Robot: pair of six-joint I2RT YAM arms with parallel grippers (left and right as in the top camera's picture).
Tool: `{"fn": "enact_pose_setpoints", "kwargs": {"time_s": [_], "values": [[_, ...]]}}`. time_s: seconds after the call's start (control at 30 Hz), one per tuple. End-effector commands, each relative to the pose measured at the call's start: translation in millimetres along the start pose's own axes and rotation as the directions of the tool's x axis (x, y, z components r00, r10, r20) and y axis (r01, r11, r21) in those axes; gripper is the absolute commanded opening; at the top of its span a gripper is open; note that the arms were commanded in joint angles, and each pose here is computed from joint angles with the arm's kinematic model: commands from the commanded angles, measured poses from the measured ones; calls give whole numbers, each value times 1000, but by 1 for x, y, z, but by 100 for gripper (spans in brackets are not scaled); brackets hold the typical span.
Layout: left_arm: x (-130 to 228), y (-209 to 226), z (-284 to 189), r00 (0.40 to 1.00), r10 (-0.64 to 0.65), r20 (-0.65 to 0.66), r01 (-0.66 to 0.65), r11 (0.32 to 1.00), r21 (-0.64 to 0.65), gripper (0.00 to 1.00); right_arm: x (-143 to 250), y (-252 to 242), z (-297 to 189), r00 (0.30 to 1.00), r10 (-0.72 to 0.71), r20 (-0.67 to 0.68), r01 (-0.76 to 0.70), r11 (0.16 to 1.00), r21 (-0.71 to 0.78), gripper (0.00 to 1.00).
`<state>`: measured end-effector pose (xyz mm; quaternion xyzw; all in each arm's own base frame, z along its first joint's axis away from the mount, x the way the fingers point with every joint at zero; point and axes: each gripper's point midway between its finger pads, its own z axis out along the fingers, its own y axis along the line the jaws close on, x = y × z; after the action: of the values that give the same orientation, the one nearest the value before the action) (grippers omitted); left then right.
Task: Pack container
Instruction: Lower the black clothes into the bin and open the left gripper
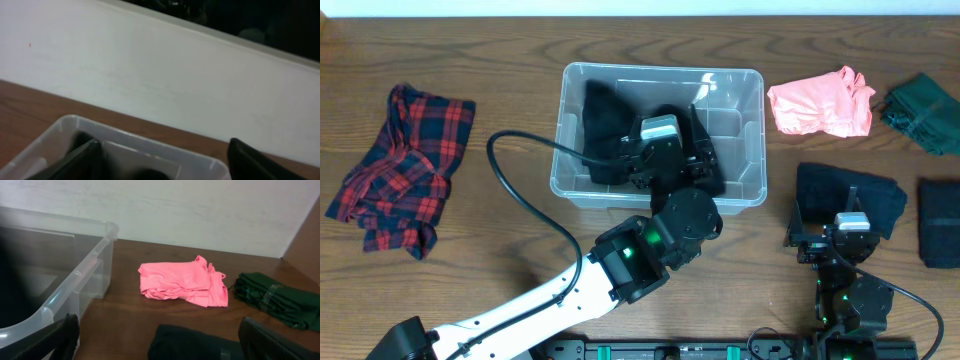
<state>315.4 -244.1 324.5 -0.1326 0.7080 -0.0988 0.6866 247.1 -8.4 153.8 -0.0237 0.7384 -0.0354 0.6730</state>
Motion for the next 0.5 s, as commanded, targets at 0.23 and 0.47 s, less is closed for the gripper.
{"fn": "enact_pose_setpoints", "kwargs": {"time_s": [0.23, 0.47], "values": [[-17, 1, -1, 999, -20, 25, 20, 1000, -18, 98, 1, -3, 0, 1000, -9, -1, 9, 1000, 17, 99], [8, 11, -2, 948, 311, -63, -313, 949, -26, 98, 1, -3, 0, 1000, -9, -1, 9, 1000, 17, 99]]}}
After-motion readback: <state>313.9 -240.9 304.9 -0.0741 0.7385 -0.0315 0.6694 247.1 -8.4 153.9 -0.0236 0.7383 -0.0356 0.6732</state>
